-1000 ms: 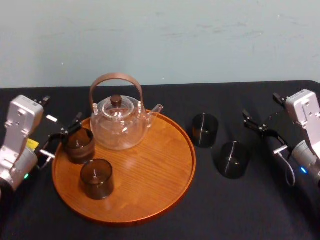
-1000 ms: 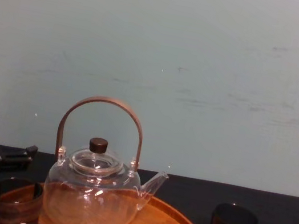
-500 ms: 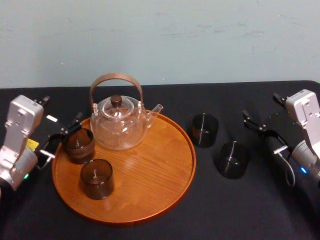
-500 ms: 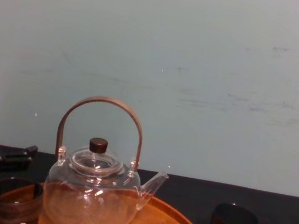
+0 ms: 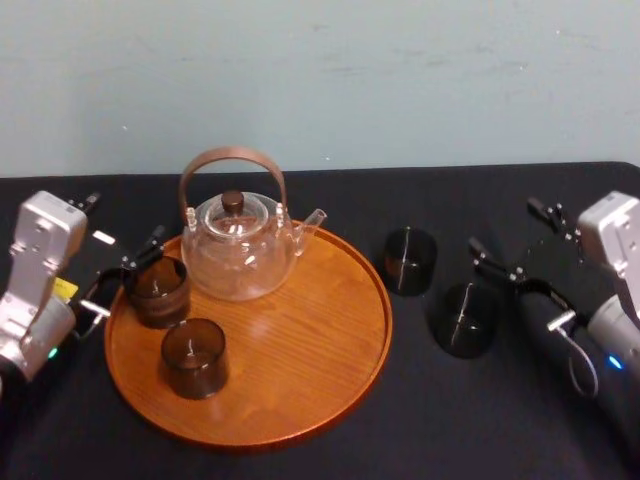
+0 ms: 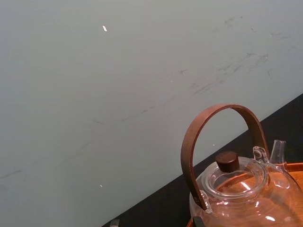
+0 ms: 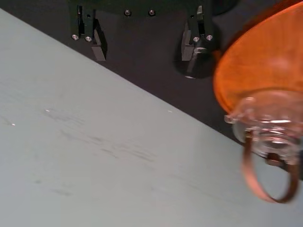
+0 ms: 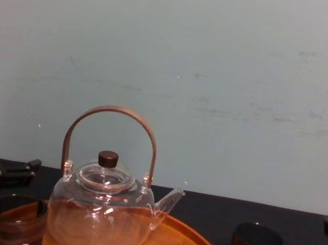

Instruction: Pick up the glass from the table and place it on the tray.

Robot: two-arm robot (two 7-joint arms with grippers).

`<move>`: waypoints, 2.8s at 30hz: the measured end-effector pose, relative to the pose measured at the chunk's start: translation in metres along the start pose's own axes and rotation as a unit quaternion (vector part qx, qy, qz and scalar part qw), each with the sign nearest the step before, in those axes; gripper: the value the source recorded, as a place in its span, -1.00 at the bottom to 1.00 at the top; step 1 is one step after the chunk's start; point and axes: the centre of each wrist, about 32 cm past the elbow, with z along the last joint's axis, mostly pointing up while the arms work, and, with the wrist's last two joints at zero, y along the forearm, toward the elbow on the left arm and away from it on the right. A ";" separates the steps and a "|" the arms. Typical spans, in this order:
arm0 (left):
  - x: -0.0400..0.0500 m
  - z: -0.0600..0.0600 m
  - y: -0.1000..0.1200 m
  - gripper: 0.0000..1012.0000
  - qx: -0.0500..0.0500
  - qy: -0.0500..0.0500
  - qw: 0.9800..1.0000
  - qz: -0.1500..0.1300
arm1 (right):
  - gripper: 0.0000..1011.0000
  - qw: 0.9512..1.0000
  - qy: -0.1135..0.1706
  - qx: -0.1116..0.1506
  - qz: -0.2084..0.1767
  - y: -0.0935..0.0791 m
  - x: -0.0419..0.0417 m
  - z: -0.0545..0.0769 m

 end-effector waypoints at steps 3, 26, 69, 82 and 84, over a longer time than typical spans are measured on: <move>0.0000 0.000 0.000 0.98 0.000 0.000 1.000 0.000 | 0.98 1.000 0.010 0.005 0.015 -0.012 -0.0054 0.005; 0.0000 0.000 0.000 0.98 0.000 0.000 1.000 0.000 | 0.98 0.997 0.060 -0.018 0.042 -0.066 -0.0322 -0.010; 0.0000 0.000 0.000 0.98 0.000 0.000 1.000 0.000 | 0.98 0.989 0.096 -0.081 0.076 -0.029 -0.0238 -0.023; 0.0000 0.000 0.000 0.98 0.000 0.000 1.000 0.000 | 0.98 0.987 0.104 -0.086 0.083 -0.015 -0.0233 -0.032; 0.0000 0.000 0.000 0.98 0.000 0.000 1.000 0.000 | 0.98 0.987 0.105 -0.086 0.085 -0.013 -0.0235 -0.033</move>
